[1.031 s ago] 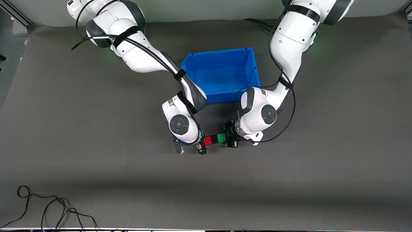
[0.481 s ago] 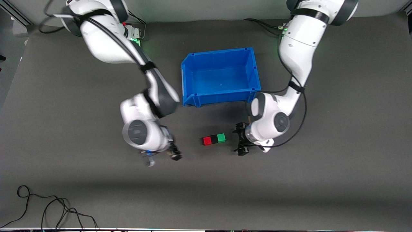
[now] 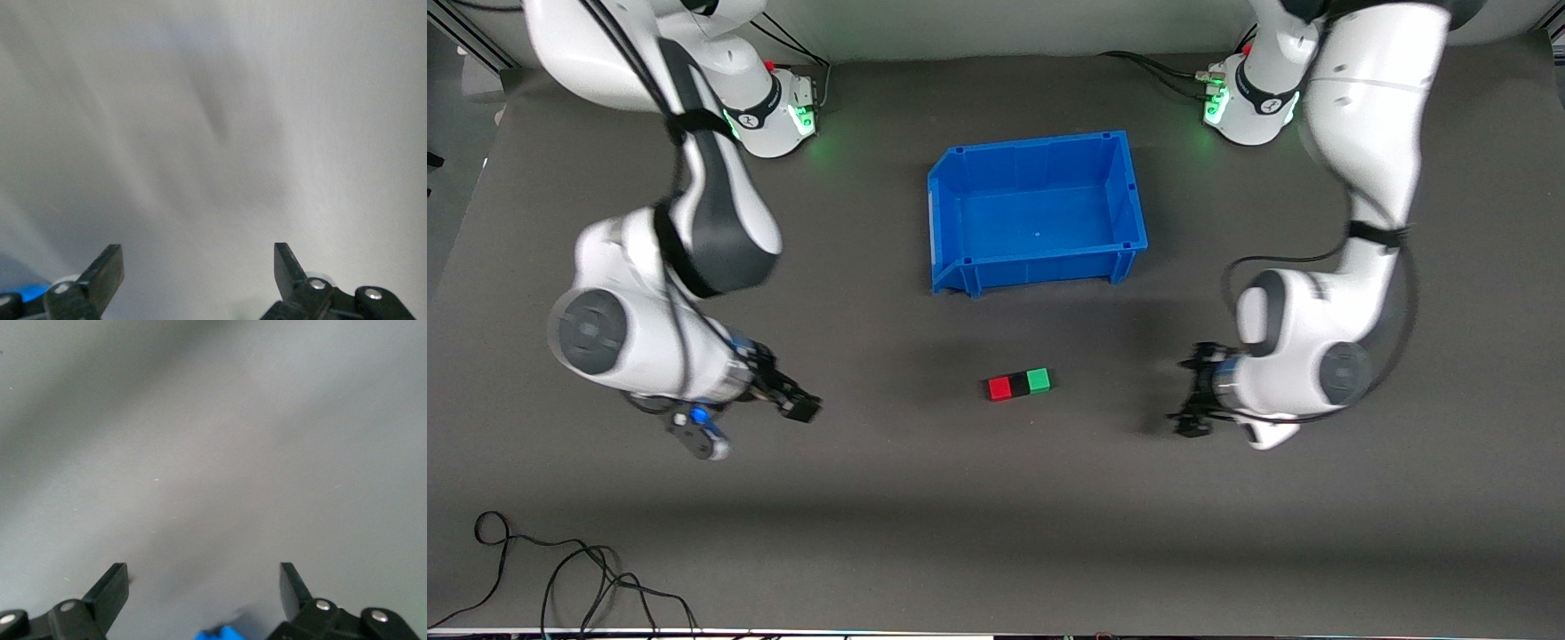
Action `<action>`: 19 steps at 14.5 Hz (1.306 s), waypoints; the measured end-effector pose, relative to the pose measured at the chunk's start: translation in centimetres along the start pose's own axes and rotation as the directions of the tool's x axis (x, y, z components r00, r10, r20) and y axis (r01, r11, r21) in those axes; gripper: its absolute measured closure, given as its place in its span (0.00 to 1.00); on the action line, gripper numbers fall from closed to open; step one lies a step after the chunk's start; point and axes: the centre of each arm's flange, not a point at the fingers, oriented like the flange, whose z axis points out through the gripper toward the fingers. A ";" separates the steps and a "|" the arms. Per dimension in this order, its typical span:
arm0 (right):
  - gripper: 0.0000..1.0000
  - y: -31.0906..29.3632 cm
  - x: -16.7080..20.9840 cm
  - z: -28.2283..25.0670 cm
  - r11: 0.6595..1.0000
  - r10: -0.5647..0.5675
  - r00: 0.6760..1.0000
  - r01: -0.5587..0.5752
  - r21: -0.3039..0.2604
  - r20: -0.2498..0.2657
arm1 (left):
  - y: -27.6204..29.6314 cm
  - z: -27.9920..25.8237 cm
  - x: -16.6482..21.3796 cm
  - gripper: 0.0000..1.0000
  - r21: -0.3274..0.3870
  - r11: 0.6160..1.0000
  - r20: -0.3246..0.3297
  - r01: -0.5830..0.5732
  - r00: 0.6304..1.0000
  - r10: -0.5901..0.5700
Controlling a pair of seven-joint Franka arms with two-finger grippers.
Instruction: Attach green and red cubes to black cube
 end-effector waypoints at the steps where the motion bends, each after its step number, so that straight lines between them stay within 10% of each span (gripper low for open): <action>1: 0.00 1.9 0.6 -1.0 0.999 -0.045 0.999 0.045 0.002 -0.004 | -1.1 -2.3 1.9 0.00 0.019 0.998 -0.001 -0.062 0.998 0.062; 10: 0.00 16.6 4.0 -11.6 0.908 -0.419 0.905 0.420 0.002 -0.074 | -10.1 -19.1 5.9 0.00 0.116 0.832 0.010 -0.543 0.838 0.545; 13: 0.00 16.8 3.7 -11.8 0.895 -0.446 0.893 0.446 -0.016 -0.065 | -10.6 -23.0 3.8 0.00 0.154 0.676 -0.024 -0.721 0.681 0.732; 16: 0.00 16.8 3.5 -12.4 0.890 -0.457 0.887 0.457 -0.019 -0.073 | -10.8 -25.8 0.5 0.00 0.234 0.442 -0.044 -0.866 0.445 0.894; 19: 0.00 16.9 2.9 -12.9 0.884 -0.467 0.883 0.466 -0.023 -0.057 | -11.4 -27.8 -1.1 0.00 0.259 0.348 -0.058 -0.901 0.345 0.937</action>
